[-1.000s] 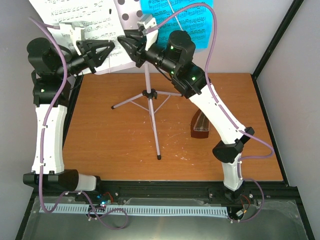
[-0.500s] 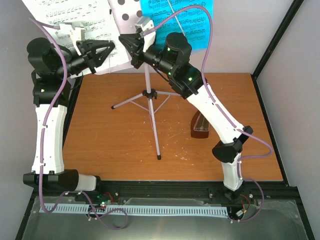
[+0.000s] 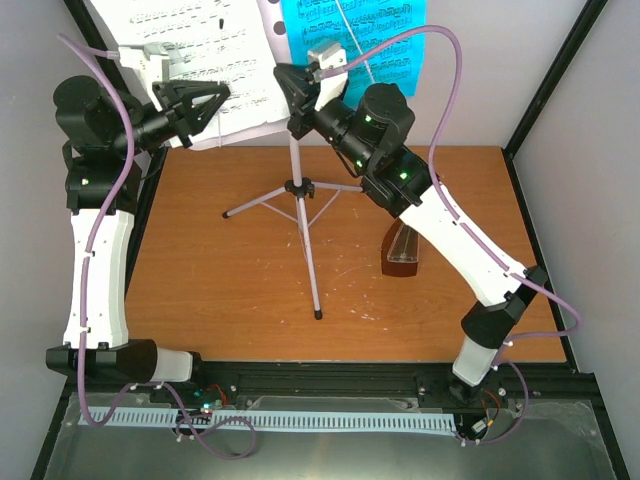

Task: Pack up the instrument practice props

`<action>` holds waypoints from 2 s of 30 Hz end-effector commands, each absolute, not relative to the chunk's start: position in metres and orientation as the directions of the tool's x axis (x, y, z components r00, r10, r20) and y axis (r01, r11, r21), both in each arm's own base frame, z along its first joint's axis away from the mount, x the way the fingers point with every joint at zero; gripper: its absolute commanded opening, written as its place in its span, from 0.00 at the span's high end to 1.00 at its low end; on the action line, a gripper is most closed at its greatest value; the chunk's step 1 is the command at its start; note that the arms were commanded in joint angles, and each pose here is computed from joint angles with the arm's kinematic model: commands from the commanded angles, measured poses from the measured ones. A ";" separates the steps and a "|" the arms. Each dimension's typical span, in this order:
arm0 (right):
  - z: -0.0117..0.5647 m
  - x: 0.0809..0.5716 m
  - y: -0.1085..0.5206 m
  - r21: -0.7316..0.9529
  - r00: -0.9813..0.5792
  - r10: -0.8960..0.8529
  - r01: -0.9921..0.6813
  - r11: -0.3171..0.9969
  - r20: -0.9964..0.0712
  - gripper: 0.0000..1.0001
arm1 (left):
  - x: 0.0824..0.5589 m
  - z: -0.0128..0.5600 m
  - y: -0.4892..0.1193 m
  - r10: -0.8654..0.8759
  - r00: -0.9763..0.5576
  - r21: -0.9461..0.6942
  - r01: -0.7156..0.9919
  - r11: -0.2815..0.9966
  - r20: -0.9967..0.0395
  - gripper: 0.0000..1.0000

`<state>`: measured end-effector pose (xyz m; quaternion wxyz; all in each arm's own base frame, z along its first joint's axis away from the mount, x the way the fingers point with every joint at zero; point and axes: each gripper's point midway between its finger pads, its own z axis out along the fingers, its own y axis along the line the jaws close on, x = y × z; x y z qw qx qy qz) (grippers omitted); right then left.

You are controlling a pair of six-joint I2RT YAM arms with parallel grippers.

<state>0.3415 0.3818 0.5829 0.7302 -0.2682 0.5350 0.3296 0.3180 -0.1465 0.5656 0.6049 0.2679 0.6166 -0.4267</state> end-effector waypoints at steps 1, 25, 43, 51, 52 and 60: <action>0.601 0.338 0.359 -0.041 0.272 0.224 -0.715 0.698 -0.936 0.97 | 0.313 0.555 -0.151 -0.172 -0.178 -0.239 0.854 0.462 -0.969 1.00; 0.598 0.297 0.309 0.017 0.197 0.254 -0.758 0.652 -0.947 0.96 | 0.309 0.555 -0.151 -0.169 -0.173 -0.233 0.859 0.456 -0.970 1.00; 0.587 0.331 0.357 0.071 0.034 0.184 -0.843 0.534 -0.982 0.45 | 0.308 0.554 -0.152 -0.170 -0.179 -0.238 0.863 0.447 -0.969 1.00; 0.585 0.336 0.371 0.067 0.029 0.182 -0.864 0.499 -0.983 0.63 | 0.309 0.553 -0.152 -0.172 -0.182 -0.241 0.863 0.443 -0.968 1.00; 0.584 0.337 0.373 0.066 0.029 0.182 -0.866 0.495 -0.983 0.72 | 0.309 0.554 -0.152 -0.172 -0.182 -0.241 0.863 0.444 -0.968 1.00; 0.587 0.329 0.356 0.051 0.070 0.204 -0.845 0.533 -0.976 0.97 | 0.310 0.553 -0.151 -0.174 -0.180 -0.241 0.857 0.456 -0.968 1.00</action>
